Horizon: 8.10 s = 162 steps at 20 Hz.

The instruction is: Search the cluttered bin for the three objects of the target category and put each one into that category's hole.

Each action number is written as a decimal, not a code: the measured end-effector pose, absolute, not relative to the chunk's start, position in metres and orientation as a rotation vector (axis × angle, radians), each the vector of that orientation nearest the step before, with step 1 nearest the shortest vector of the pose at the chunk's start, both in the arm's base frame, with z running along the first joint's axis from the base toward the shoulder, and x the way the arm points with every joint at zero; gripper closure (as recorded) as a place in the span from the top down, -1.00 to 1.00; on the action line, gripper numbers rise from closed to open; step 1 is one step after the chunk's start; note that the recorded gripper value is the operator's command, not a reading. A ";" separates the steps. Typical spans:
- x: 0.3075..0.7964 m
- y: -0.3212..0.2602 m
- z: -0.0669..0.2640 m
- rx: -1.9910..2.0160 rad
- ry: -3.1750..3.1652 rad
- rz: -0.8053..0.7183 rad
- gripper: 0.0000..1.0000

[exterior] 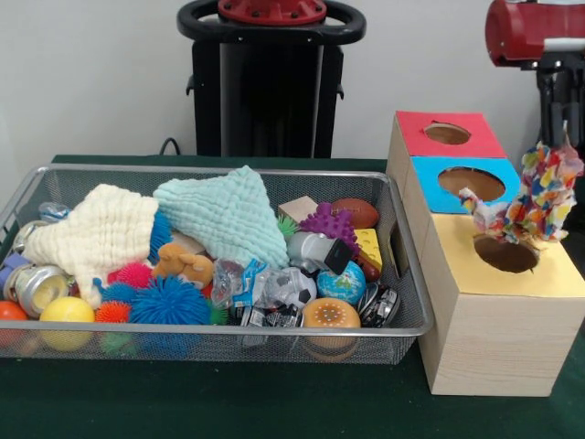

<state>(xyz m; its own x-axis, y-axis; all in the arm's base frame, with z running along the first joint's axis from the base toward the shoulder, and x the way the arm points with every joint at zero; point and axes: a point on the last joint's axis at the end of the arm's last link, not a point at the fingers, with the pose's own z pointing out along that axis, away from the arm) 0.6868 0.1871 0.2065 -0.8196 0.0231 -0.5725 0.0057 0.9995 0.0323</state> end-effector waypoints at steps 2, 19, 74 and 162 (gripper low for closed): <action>0.691 0.177 0.202 0.029 2.509 0.036 -1.00; 0.671 0.180 0.146 -0.100 2.450 -0.014 -1.00; 0.643 0.194 0.033 0.024 2.542 -0.022 -1.00; 0.649 0.185 0.046 0.087 2.619 0.019 -1.00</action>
<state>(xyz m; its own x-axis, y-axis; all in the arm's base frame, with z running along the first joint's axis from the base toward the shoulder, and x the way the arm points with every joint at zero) 0.6492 0.1852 0.0462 -0.8655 0.0653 -0.4967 0.0580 0.9979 0.0302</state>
